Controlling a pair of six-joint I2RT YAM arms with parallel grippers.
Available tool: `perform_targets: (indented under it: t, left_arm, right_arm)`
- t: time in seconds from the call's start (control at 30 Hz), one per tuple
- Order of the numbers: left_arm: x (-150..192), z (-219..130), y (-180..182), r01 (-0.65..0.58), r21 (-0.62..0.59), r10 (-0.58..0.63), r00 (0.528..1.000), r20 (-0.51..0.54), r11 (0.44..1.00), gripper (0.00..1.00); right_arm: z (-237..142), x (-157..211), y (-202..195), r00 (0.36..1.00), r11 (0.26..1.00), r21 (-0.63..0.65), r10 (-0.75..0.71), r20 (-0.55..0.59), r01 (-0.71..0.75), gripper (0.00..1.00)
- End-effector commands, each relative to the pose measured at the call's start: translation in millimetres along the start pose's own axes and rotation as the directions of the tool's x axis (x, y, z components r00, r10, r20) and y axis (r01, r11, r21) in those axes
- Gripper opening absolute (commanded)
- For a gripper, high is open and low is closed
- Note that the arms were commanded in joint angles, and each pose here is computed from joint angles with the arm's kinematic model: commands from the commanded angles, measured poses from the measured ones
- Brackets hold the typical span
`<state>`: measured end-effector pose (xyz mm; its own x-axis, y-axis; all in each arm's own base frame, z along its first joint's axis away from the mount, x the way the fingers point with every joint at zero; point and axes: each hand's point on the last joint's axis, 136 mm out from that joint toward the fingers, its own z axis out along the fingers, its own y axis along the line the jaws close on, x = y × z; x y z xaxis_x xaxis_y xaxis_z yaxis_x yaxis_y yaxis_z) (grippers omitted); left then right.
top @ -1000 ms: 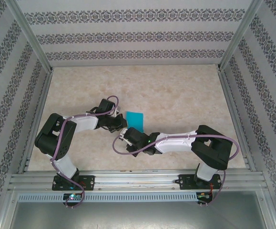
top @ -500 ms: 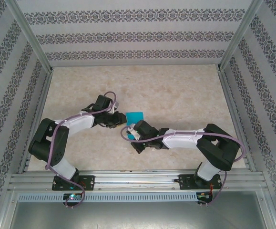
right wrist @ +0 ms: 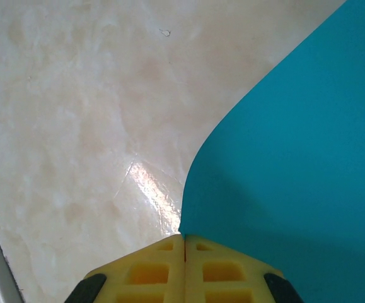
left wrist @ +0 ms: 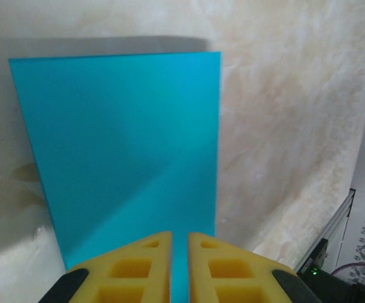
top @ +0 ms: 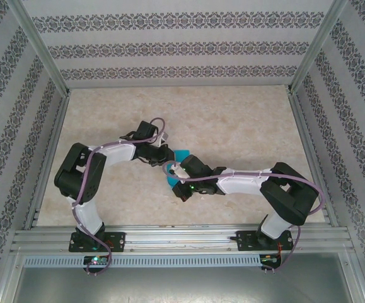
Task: Fold a paper plane with a square sheet of paper (fold left side to right side)
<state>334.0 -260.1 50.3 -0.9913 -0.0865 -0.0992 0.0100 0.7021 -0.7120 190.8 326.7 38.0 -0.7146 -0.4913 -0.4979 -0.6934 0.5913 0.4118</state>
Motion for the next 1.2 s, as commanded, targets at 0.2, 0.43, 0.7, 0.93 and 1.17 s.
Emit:
perform_targets:
  t: [0.2,0.43,0.7,0.93,1.17]
  left_arm:
    - [16.1,22.3,25.0,-0.003,-0.073,-0.003,0.997,-0.079,0.997,0.1]
    - [24.6,27.5,38.2,0.02,-0.1,-0.029,0.996,-0.088,0.995,0.1]
    - [25.2,28.4,37.9,0.02,-0.104,-0.029,0.996,-0.09,0.994,0.1]
    - [24.4,29.2,35.6,0.018,-0.102,-0.028,0.995,-0.092,0.995,0.1]
    - [24.1,29.3,34.0,0.019,-0.104,-0.029,0.995,-0.093,0.994,0.1]
  right_arm:
    - [-7.9,-5.5,-2.6,0.995,0.993,-0.066,0.101,0.01,-0.1,0.0]
    - [-11.7,-6.4,-19.6,0.984,0.983,-0.045,0.177,-0.007,-0.177,0.0]
    - [-14.1,-7.6,-39.3,0.966,0.966,-0.021,0.258,-0.006,-0.258,0.0]
    - [-18.2,-10.8,-46.2,0.962,0.962,-0.015,0.274,0.01,-0.274,0.0]
    - [-20.6,-7.8,-55.7,0.956,0.956,0.014,0.294,-0.001,-0.294,0.0]
